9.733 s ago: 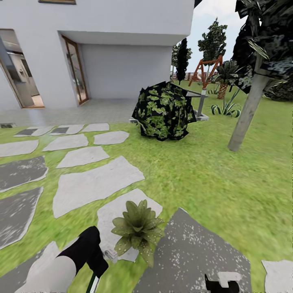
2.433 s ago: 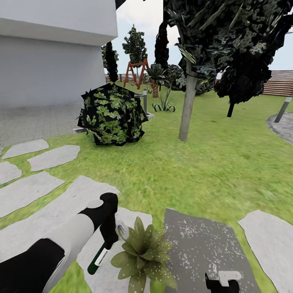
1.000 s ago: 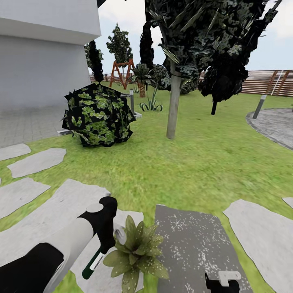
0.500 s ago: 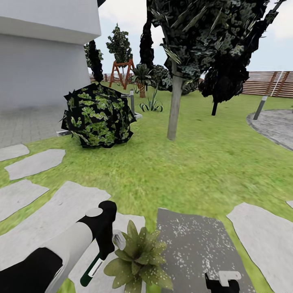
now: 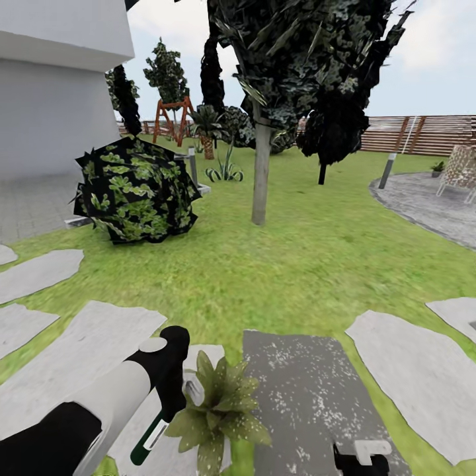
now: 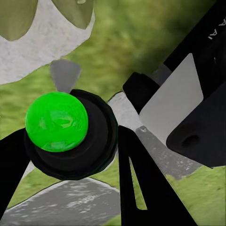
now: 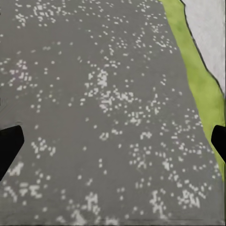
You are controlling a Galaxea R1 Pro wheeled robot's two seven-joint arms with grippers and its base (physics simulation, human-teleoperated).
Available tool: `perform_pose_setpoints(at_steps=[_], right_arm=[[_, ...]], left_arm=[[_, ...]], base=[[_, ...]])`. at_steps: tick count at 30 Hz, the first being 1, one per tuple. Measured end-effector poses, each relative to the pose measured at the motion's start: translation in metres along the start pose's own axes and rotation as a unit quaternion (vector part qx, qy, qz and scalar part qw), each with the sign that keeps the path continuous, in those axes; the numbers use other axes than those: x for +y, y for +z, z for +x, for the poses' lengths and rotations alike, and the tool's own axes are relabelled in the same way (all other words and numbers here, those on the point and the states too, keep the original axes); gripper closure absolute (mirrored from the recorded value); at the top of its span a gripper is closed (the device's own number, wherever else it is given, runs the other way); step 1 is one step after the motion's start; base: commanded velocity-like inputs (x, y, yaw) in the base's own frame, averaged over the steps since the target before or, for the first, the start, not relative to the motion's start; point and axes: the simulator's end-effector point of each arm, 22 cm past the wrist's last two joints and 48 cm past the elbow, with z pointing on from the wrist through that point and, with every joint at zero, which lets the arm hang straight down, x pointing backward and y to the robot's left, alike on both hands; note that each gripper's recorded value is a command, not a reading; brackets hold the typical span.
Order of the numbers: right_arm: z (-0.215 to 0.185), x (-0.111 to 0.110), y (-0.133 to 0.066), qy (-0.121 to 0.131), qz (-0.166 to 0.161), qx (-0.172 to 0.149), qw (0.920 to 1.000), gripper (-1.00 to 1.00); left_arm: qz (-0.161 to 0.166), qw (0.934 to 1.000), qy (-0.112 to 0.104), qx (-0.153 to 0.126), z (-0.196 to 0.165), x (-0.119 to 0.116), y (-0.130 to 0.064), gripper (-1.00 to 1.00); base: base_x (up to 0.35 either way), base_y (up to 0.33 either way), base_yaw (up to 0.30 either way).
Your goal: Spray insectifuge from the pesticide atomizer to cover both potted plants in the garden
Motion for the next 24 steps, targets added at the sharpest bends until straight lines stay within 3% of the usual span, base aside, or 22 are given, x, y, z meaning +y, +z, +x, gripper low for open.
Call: perform_pose_setpoints(at_steps=[7, 14, 24], right_arm=[[-0.0004, 0.0001, -0.0003, 0.000, 0.000, 0.000, 1.0000, -1.00], [-0.0004, 0.0000, -0.0003, 0.000, 0.000, 0.000, 1.0000, -1.00], [-0.0011, -0.0001, 0.0000, -0.001, 0.000, -0.002, 1.0000, -1.00]], left_arm=[[0.000, 1.0000, -0.001, -0.001, 0.0002, -0.0003, -0.0005, 1.00], [0.000, 1.0000, -0.001, -0.002, -0.0003, -0.0003, -0.0009, 1.00], [-0.002, 1.0000, 0.000, 0.001, 0.0005, 0.0003, 0.0000, 1.00]], base=[[0.100, 0.288, -0.043], [0.223, 0.233, -0.267], [0.017, 0.014, -0.061]])
